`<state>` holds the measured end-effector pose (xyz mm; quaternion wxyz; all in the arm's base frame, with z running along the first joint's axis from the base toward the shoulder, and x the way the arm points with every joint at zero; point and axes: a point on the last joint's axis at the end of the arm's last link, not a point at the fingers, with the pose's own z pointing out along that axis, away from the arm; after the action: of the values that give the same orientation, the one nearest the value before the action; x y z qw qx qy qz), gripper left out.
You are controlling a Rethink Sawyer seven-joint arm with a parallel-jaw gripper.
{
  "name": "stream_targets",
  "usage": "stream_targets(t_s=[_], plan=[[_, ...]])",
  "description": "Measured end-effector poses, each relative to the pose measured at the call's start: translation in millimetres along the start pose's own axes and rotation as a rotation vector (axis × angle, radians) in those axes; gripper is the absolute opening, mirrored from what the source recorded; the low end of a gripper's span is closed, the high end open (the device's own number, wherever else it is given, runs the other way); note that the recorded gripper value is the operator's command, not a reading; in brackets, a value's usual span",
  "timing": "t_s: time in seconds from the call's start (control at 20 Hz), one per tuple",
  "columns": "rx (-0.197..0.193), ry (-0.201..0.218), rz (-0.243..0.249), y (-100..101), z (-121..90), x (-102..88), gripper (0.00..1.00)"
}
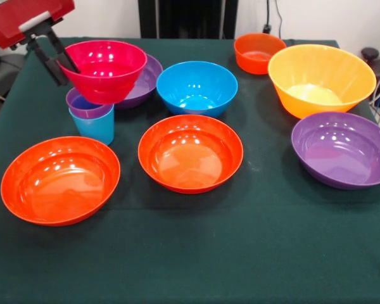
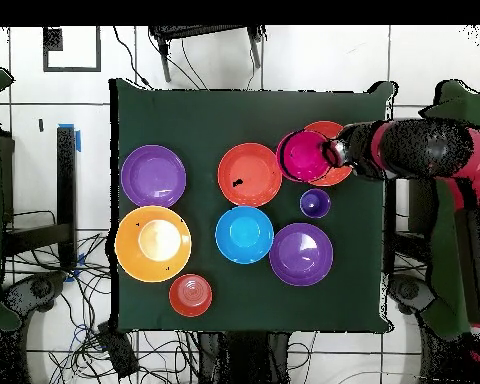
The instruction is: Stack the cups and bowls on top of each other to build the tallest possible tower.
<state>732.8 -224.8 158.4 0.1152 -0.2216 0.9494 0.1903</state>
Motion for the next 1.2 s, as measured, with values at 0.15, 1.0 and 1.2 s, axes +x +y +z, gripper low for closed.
stream_targets(t_s=[0.15, 1.0, 1.2], plan=[[-0.002, -0.005, -0.024, -7, -1, -2.8, 0.00], [0.010, -0.011, -0.068, -22, -10, 3.7, 0.00], [0.016, -0.010, -0.054, -30, -14, 13.6, 0.00]])
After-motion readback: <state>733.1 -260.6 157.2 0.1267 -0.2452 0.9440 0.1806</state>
